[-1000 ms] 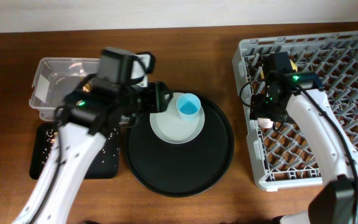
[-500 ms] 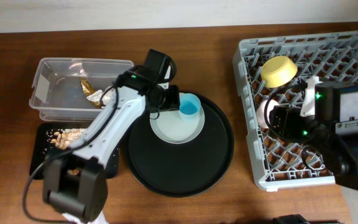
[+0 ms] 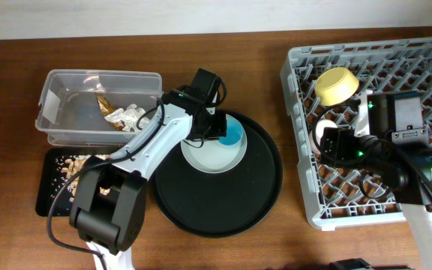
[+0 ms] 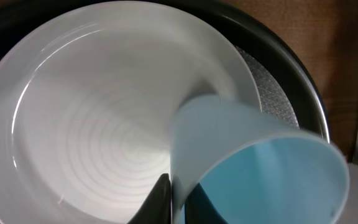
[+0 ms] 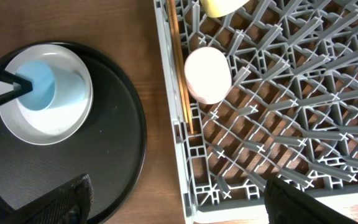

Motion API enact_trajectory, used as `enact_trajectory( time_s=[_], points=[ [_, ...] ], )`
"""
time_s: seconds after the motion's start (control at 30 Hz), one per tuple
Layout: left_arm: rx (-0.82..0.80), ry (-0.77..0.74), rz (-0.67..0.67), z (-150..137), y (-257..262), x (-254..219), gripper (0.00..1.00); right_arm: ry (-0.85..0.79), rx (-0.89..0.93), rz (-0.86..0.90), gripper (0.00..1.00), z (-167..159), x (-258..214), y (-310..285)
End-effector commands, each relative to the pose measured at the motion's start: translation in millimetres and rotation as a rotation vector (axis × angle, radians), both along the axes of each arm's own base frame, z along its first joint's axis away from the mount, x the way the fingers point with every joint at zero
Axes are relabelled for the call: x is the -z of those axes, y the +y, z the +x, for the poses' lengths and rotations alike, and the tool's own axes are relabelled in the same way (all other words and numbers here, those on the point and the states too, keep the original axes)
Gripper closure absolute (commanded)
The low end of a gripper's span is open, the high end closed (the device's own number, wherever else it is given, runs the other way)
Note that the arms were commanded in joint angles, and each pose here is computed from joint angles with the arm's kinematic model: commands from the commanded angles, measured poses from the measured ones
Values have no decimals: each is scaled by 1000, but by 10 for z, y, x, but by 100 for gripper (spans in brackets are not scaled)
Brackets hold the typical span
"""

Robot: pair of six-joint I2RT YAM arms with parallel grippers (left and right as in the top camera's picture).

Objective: Sort waste into correct bins and load items into the dishwasher rack
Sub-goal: 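Grasp the light-blue cup with the left gripper and lift it, then hand the light-blue cup from the left gripper to the right gripper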

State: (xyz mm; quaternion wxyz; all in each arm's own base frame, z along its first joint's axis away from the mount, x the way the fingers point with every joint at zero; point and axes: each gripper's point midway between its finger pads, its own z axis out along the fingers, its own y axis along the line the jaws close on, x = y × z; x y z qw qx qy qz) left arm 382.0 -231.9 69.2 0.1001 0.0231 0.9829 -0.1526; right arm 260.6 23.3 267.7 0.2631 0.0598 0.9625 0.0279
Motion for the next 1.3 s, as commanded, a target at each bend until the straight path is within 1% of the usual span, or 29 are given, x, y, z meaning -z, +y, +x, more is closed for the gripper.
enact_trajectory(
  time_s=[0.0, 0.13, 0.2, 0.3, 0.37, 0.4, 0.43, 0.47, 0.5, 0.53, 0.63, 0.67, 0.7, 0.77, 0.87, 0.9, 0.97, 1.07, 1.13, 1.27],
  points=[
    [-17, -4, 5, 59, 54, -5, 99, -4, -10, 0, 11, -2, -15, 5],
    [-44, -19, -17, 121, 157, -244, 100, 2, -12, -2, 11, -15, -8, 4],
    [-24, -28, -84, 102, 110, -470, 100, 0, -13, -1, 11, -18, -14, 6],
    [54, -64, -238, 21, -43, -911, 100, -8, -45, 36, 11, -23, -35, 87],
    [122, -85, -360, -107, -157, -1246, 100, -19, -166, 93, 11, -46, -71, 274],
    [224, -103, -484, -260, -270, -1538, 100, -27, -240, 138, 11, -70, -99, 403],
    [277, -115, -544, -333, -313, -1674, 100, -36, -299, 170, 11, -90, -127, 498],
    [372, -135, -656, -465, -377, -1915, 100, -51, -390, 214, 10, -123, -171, 634],
    [435, -156, -737, -554, -391, -2101, 100, -84, -523, 284, 10, -181, -258, 833],
    [498, -178, -824, -645, -385, -2291, 100, -114, -618, 338, 10, -229, -335, 971],
    [613, -206, -993, -809, -341, -2609, 100, -249, -907, 510, 8, -417, -659, 1347],
    [658, -212, -1054, -877, -330, -2704, 100, -288, -962, 551, 8, -456, -751, 1413],
    [690, -213, -1099, -929, -323, -2770, 100, -306, -979, 564, 8, -458, -791, 1436],
    [706, -204, -1131, -972, -320, -2821, 100, -330, -992, 569, 7, -442, -831, 1451],
    [708, -202, -1137, -978, -320, -2829, 100, -368, -1013, 572, 7, -415, -893, 1473],
    [711, -201, -1142, -984, -319, -2836, 100, -390, -1028, 577, 4, -406, -934, 1489],
    [720, -197, -1160, -1006, -315, -2864, 100, -427, -1058, 597, 3, -407, -1011, 1521],
    [766, -195, -1227, -1090, -299, -2966, 100, -466, -1075, 587, 2, -368, -1065, 1533],
    [765, -196, -1227, -1090, -298, -2966, 100, -489, -1091, 591, 3, -360, -1105, 1547],
    [778, -189, -1229, -1125, -335, -2967, 100, -548, -1166, 658, 10, -443, -1267, 1614]
  ],
)
